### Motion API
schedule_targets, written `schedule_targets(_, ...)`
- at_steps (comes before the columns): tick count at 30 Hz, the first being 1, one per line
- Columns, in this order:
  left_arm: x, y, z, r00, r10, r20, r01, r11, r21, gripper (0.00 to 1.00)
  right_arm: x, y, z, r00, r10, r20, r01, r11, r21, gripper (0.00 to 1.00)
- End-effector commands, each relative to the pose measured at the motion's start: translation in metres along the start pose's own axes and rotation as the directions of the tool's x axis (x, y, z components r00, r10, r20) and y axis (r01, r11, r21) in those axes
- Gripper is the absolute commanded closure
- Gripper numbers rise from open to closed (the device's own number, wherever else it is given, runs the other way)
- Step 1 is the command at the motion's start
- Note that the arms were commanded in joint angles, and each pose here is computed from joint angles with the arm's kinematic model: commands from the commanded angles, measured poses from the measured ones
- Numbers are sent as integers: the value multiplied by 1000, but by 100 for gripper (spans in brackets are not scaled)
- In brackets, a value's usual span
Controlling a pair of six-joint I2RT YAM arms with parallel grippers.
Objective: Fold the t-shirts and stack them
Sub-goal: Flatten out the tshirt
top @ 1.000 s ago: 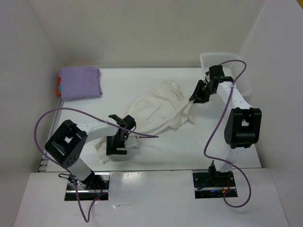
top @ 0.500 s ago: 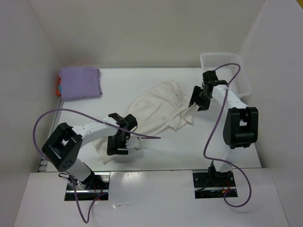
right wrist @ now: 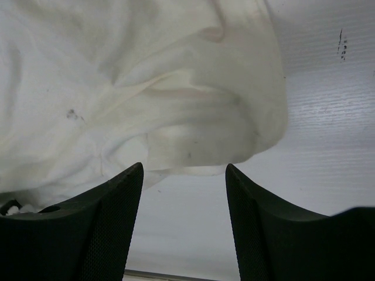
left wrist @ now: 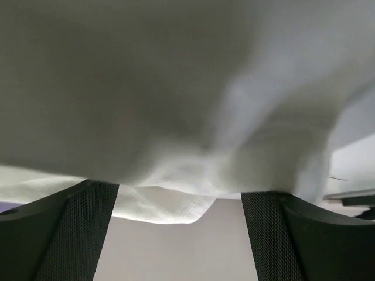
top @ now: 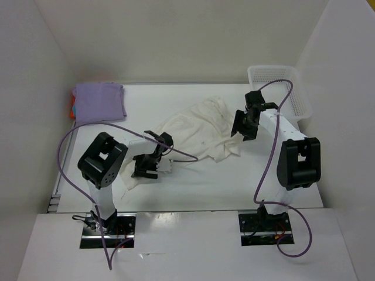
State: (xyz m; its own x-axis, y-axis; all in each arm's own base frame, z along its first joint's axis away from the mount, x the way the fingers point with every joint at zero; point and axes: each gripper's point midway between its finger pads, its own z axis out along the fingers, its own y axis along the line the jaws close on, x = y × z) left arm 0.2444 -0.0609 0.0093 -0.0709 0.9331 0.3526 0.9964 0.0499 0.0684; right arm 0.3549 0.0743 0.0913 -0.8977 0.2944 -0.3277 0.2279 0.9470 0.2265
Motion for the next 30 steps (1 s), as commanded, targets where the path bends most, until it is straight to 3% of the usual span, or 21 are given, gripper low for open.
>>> schedule_targets(1,-55,71,-1,971,-107,214,142,977,-157,11,-9,3,-12,998,-2,59,2,1000,-11,35)
schedule_targets(3,-62,105,-17,946,-155,284,221,951,-215,11,-9,3,-12,998,-2,59,2,1000,-11,35)
schedule_targets(6,-61,120,-51,918,-170,358,274,924,-265,10,-7,2,-12,999,-1,50,1,1000,-8,35)
schedule_targets(9,-47,118,-78,903,-148,404,291,902,-320,8,-8,5,-12,999,-2,54,3,1000,-22,35)
schedule_targets(13,-22,78,-91,911,-117,396,236,934,-267,7,-4,7,-8,999,7,42,-6,999,-43,35)
schedule_targets(16,-20,39,-77,925,-96,368,174,967,-185,7,-1,10,-5,999,0,32,2,999,-43,35)
schedule_targets(19,-23,8,-63,929,-100,356,141,986,-88,17,-2,14,-4,999,-10,31,12,999,-47,35)
schedule_targets(21,-22,-4,-52,939,-116,324,133,991,-31,30,0,17,-4,999,-18,29,20,999,-50,35)
schedule_targets(22,-16,-14,-38,956,-111,272,116,993,-1,31,-1,16,-3,999,-18,33,20,999,-41,35)
schedule_targets(25,-2,-15,-21,975,-117,188,125,992,-27,31,1,13,-3,999,-18,29,18,999,-26,35)
schedule_targets(30,9,-4,-4,967,-193,165,199,980,-19,24,5,9,1,1000,-17,24,17,1000,-14,35)
